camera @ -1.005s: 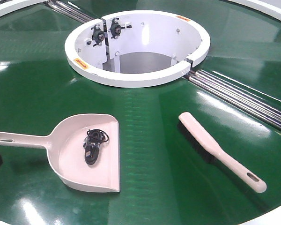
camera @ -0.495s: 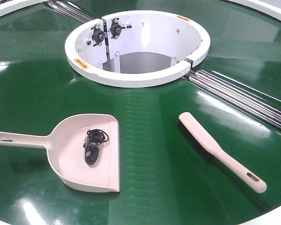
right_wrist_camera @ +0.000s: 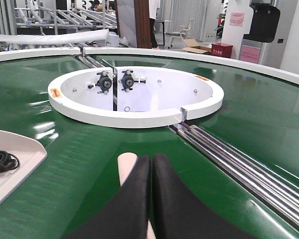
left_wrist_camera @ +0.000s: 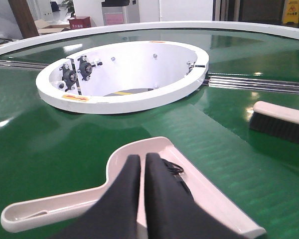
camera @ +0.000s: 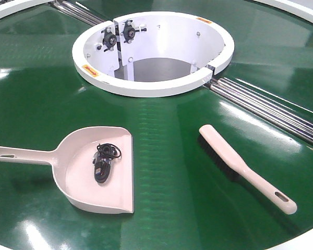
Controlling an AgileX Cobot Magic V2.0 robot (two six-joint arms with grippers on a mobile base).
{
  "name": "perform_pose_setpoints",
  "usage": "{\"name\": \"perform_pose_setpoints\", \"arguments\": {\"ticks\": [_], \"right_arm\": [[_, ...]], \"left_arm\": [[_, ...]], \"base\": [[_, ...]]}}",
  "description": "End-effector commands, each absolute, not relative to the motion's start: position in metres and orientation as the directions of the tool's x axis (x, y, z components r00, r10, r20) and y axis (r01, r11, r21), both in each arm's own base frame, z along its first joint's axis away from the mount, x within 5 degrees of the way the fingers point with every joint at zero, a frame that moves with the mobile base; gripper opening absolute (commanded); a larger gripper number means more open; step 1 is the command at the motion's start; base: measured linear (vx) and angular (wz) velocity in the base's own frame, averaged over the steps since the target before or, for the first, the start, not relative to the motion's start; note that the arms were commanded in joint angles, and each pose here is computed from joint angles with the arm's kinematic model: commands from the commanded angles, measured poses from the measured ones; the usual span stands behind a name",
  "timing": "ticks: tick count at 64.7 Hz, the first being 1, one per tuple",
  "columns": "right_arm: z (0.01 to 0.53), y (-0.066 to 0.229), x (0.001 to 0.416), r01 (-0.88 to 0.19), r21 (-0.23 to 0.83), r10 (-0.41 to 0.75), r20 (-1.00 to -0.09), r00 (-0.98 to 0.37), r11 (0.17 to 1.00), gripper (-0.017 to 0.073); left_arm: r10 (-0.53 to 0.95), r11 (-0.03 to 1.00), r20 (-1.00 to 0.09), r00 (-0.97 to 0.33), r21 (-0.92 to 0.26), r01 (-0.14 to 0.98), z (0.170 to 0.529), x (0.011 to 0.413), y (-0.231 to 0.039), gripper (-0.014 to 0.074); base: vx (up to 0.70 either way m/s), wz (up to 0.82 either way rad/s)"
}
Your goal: Clean and inspect green conveyor with broom and dustpan
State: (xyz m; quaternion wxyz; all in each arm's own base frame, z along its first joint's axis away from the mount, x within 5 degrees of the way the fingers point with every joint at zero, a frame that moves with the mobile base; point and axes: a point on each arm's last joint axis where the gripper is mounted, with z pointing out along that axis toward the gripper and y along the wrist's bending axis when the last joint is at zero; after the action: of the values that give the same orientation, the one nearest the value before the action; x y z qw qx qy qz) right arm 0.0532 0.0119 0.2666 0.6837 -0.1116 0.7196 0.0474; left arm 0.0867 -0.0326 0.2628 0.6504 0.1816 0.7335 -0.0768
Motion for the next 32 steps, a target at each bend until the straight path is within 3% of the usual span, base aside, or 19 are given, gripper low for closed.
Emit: {"name": "perform_pose_setpoints", "arguments": {"ticks": [1, 8, 21, 32], "right_arm": [[0.282, 0.012, 0.053, -0.212, -0.097, -0.087, -0.995, 0.055, 0.972, -0.0008], [0.282, 0.012, 0.053, -0.212, -0.097, -0.087, -0.995, 0.055, 0.972, -0.0008], [0.282, 0.012, 0.053, -0.212, -0.097, -0.087, -0.995, 0.055, 0.972, -0.0008], [0.282, 0.012, 0.053, -0.212, -0.097, -0.087, -0.995, 0.055, 0.972, -0.0008]], "left_arm": [[0.126, 0.939, -0.992, 0.002, 0.120, 0.323, 0.272, 0.089, -0.030, -0.0007], [0.116, 0.949, -0.993, -0.024, 0.104, 0.299, 0.259, 0.087, -0.027, -0.0007], [-0.032, 0.983, -0.998, -0.049, -0.041, 0.181, 0.223, 0.077, -0.014, -0.0007], [-0.085, 0.979, -0.996, -0.024, -0.087, 0.182, 0.198, 0.068, -0.013, -0.0006]], "base": [[0.00, 0.00], [0.00, 0.00], [0.00, 0.00], [0.00, 0.00]]}}
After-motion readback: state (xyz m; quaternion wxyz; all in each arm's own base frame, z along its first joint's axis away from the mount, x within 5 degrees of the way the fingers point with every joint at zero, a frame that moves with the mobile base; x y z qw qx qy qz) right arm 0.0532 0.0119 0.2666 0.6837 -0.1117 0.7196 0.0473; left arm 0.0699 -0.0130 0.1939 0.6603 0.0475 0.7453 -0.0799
